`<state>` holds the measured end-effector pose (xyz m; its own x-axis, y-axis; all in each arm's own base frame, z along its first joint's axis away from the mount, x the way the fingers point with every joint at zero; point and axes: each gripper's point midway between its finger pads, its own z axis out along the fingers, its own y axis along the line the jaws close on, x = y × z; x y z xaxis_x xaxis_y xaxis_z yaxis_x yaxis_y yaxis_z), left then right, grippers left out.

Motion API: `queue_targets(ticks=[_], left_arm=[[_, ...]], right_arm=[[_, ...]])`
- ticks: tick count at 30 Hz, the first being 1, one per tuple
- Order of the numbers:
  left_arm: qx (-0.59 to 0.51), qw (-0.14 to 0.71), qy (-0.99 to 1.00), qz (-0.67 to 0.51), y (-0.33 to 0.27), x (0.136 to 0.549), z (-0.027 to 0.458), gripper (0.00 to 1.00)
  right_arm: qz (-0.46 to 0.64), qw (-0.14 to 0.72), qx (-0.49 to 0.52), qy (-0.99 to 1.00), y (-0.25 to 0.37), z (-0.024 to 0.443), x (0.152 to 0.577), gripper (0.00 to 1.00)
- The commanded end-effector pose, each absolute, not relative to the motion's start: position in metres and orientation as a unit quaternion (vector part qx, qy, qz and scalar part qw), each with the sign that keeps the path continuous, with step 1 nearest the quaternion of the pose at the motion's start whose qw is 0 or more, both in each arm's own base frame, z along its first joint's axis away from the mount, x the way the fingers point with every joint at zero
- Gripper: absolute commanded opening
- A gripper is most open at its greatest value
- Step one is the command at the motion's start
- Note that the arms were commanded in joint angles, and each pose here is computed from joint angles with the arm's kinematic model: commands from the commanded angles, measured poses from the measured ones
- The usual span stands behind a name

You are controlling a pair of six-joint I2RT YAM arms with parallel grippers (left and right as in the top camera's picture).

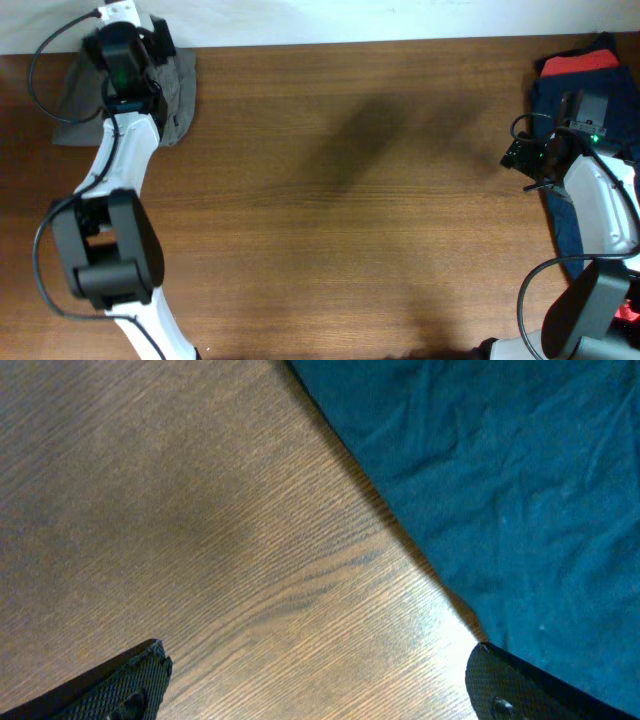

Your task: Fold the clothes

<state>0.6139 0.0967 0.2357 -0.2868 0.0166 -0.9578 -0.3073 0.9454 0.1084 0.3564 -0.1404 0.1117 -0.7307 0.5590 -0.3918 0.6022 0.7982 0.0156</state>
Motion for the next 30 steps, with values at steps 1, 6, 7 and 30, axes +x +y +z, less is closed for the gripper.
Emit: queue_targets(ticks=[1,6,7,30], left_arm=[[-0.035,0.587,0.805,0.082,0.049,0.579,0.294,0.99],[0.035,0.543,0.839,-0.013,-0.003,0.512,0.328,0.99],[0.048,0.540,0.840,-0.032,-0.012,0.499,0.337,1.00],[0.125,0.637,0.750,-0.126,-0.058,0.262,0.417,0.99]], right_arm=[[-0.058,0.190,0.311,0.929,-0.141,0.111,0.355,0.99],[-0.058,0.190,0.311,0.929,-0.141,0.111,0.355,0.99],[-0.058,0.190,0.311,0.929,-0.141,0.111,0.355,0.99],[-0.058,0.190,0.311,0.929,-0.141,0.110,0.355,0.99]])
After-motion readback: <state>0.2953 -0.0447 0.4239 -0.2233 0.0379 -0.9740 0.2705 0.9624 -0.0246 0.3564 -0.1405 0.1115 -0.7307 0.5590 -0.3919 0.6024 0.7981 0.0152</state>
